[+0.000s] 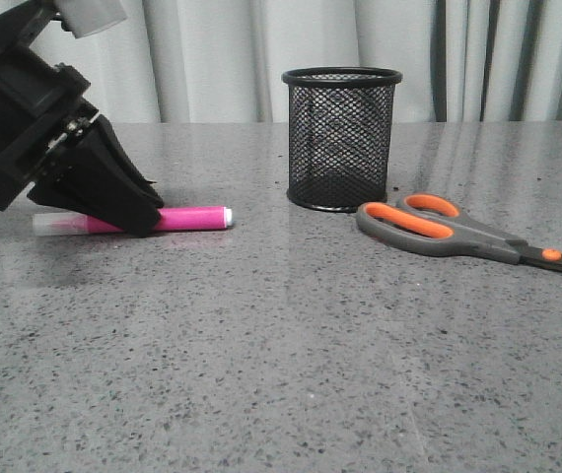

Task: Put pen and scissors into bin
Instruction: 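Lower the left gripper onto the pink marker and grasp it, then lift the pink marker with the left gripper over the mesh cup, then open the left gripper to drop the marker into the cup, then lower the right gripper onto the scissors handle and grasp it, then lift the scissors upright with the right gripper above the mesh cup, then lower the scissors blades-first into the cup and open the right gripper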

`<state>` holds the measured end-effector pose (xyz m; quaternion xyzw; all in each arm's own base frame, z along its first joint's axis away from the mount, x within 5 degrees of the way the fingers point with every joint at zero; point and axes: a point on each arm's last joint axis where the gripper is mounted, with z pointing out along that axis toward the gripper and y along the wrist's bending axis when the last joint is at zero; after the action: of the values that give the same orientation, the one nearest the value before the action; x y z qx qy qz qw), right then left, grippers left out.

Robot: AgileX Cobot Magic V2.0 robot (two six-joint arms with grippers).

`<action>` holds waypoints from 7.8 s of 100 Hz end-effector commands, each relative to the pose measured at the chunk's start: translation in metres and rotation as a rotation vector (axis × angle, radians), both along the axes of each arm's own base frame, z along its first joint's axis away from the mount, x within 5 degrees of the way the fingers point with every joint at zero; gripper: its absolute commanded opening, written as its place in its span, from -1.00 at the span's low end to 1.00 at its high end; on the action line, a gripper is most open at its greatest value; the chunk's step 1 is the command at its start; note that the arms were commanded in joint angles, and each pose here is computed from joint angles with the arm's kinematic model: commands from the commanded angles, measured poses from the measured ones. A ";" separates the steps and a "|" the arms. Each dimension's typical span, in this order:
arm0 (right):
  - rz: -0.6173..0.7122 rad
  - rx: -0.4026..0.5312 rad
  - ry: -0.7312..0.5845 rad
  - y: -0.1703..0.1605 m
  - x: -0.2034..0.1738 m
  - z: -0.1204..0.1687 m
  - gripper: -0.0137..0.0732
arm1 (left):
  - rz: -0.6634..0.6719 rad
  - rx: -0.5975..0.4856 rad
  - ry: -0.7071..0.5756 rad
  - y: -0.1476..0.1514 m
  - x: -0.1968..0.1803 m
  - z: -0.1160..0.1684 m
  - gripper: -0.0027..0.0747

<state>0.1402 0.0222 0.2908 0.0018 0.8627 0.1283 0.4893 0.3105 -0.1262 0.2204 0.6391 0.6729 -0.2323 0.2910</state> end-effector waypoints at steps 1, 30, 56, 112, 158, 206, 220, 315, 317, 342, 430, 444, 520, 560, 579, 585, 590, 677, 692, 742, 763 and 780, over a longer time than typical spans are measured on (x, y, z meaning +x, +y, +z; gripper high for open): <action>-0.022 -0.005 -0.096 -0.002 0.005 0.016 0.31 | 0.016 -0.017 -0.035 -0.003 0.001 0.018 -0.98; -0.022 -0.005 -0.095 -0.002 0.005 0.016 0.31 | 0.075 -0.273 -0.142 -0.013 -0.003 0.114 -0.98; -0.022 -0.003 -0.095 -0.002 0.005 0.016 0.31 | 0.278 -0.671 -0.166 -0.054 0.003 0.158 -0.98; -0.017 -0.001 -0.083 -0.001 0.005 0.015 0.31 | 0.264 -0.777 -0.059 -0.145 0.038 0.109 -0.98; -0.016 -0.001 -0.082 -0.001 0.004 0.015 0.31 | 0.254 -0.763 -0.103 -0.138 0.041 0.117 0.02; -0.052 0.025 -0.147 -0.003 0.007 0.021 0.31 | 0.426 -0.611 -0.382 -0.041 0.008 0.203 -0.98; 0.014 -0.059 -0.139 -0.001 0.006 0.023 0.31 | 0.612 -0.587 -0.378 -0.011 -0.018 0.197 -0.98; 0.714 -0.491 0.339 0.079 0.124 -0.019 0.31 | 1.086 -0.519 -0.419 0.095 -0.143 0.109 -0.98; 0.714 -0.496 0.338 0.079 0.125 -0.018 0.31 | 1.086 -0.519 -0.419 0.095 -0.143 0.109 -0.98; 0.726 -0.539 0.366 0.080 0.137 -0.026 0.31 | 1.086 -0.519 -0.419 0.095 -0.143 0.109 -0.98; 0.718 -0.501 0.300 0.073 0.108 0.008 -0.85 | 1.086 -0.519 -0.419 0.095 -0.143 0.109 -0.98; 0.587 -0.445 0.038 0.062 0.080 0.033 -0.85 | 1.086 -0.519 -0.419 0.095 -0.143 0.109 -0.98; 0.165 -0.206 -0.679 0.130 0.131 0.089 -0.86 | 1.105 -0.563 -0.391 0.095 -0.143 0.110 -0.98; 0.087 -0.121 -0.619 0.151 0.173 0.055 -0.86 | 1.107 -0.562 -0.393 0.095 -0.143 0.110 -0.98; 0.089 -0.118 -0.592 0.155 0.179 0.045 -0.86 | 1.107 -0.562 -0.393 0.095 -0.143 0.110 -0.98; 0.088 -0.120 -0.590 0.155 0.179 0.044 -0.86 | 1.107 -0.562 -0.393 0.095 -0.143 0.110 -0.98; 0.090 -0.124 -0.582 0.156 0.180 0.040 -0.86 | 1.107 -0.562 -0.393 0.095 -0.143 0.110 -0.98; 0.102 -0.166 -0.542 0.160 0.162 0.002 -0.86 | 1.107 -0.562 -0.393 0.095 -0.143 0.110 -0.98; 0.094 -0.171 -0.546 0.159 0.161 0.000 -0.86 | 1.107 -0.562 -0.393 0.095 -0.143 0.110 -0.98; 0.126 -0.172 -0.507 0.161 0.160 -0.004 -0.23 | 1.107 -0.562 -0.393 0.095 -0.143 0.110 -0.98; 0.130 -0.166 -0.509 0.160 0.158 0.000 -0.05 | 1.107 -0.562 -0.393 0.095 -0.143 0.110 -0.98; 0.124 -0.144 -0.541 0.156 0.152 0.014 -0.05 | 1.107 -0.562 -0.393 0.095 -0.143 0.110 -0.98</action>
<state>0.2978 0.1858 0.2698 -0.1366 0.7517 0.0906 0.6389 0.1682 -0.0325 0.3191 0.1459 0.7623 -0.0887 0.6243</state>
